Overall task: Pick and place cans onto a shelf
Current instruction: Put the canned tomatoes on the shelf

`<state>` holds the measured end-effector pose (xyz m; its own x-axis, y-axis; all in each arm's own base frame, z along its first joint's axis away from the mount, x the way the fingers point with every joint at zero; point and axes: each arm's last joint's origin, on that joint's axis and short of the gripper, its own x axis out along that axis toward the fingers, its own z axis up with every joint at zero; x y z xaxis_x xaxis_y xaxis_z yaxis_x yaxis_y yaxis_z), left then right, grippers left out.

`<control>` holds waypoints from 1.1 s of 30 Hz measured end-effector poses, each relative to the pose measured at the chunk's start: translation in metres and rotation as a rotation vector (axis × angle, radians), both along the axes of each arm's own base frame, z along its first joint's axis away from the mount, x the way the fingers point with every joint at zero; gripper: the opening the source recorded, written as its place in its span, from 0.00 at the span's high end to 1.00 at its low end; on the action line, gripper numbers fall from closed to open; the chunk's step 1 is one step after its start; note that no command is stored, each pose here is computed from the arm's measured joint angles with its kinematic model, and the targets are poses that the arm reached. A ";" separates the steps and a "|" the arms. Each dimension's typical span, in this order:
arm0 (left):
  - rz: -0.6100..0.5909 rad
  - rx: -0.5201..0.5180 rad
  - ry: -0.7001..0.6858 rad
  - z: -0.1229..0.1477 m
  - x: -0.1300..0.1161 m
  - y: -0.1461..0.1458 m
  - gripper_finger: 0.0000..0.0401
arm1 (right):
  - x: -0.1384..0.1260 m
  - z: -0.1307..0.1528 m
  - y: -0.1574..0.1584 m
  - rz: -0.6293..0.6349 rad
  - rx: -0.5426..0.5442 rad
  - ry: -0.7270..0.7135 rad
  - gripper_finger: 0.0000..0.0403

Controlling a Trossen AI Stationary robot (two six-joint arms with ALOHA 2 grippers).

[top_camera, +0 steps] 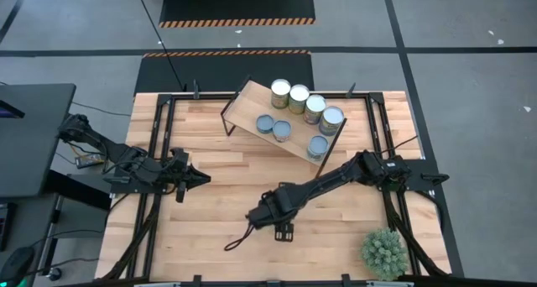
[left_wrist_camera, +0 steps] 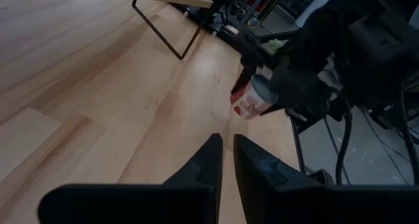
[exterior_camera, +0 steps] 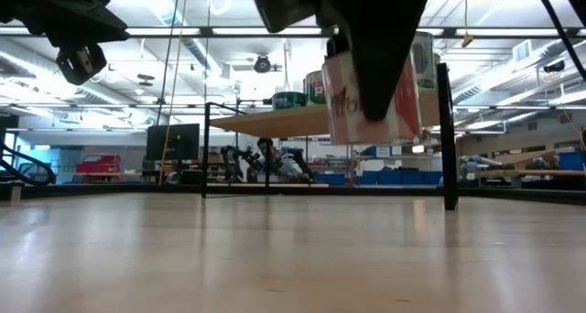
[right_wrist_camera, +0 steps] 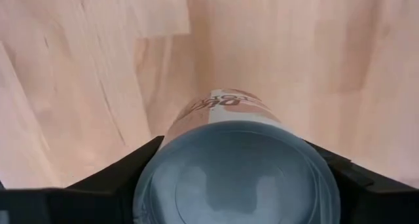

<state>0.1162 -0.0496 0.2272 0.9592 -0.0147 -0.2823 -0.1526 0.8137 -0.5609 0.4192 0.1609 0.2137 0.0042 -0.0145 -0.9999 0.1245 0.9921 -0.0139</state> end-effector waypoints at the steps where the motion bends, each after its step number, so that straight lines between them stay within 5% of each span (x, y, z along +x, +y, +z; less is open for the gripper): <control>1: 0.000 0.000 0.000 0.000 0.000 0.000 0.89 | 0.000 0.003 -0.003 0.019 -0.004 0.012 0.27; 14: 0.000 0.003 0.006 -0.001 0.000 0.000 0.89 | -0.014 0.071 -0.027 0.186 -0.072 -0.110 0.27; 24: 0.062 0.031 0.008 -0.002 -0.001 0.002 0.89 | -0.040 0.131 -0.078 0.105 -0.063 -0.200 0.26; 33: 0.082 0.036 0.005 -0.001 -0.001 0.003 0.89 | -0.038 0.135 -0.129 0.024 -0.051 -0.178 0.26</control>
<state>0.1157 -0.0468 0.2257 0.9554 0.0740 -0.2859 -0.2222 0.8179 -0.5307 0.3810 0.0324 0.3485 0.1822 -0.0633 -0.9812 0.1057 0.9934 -0.0445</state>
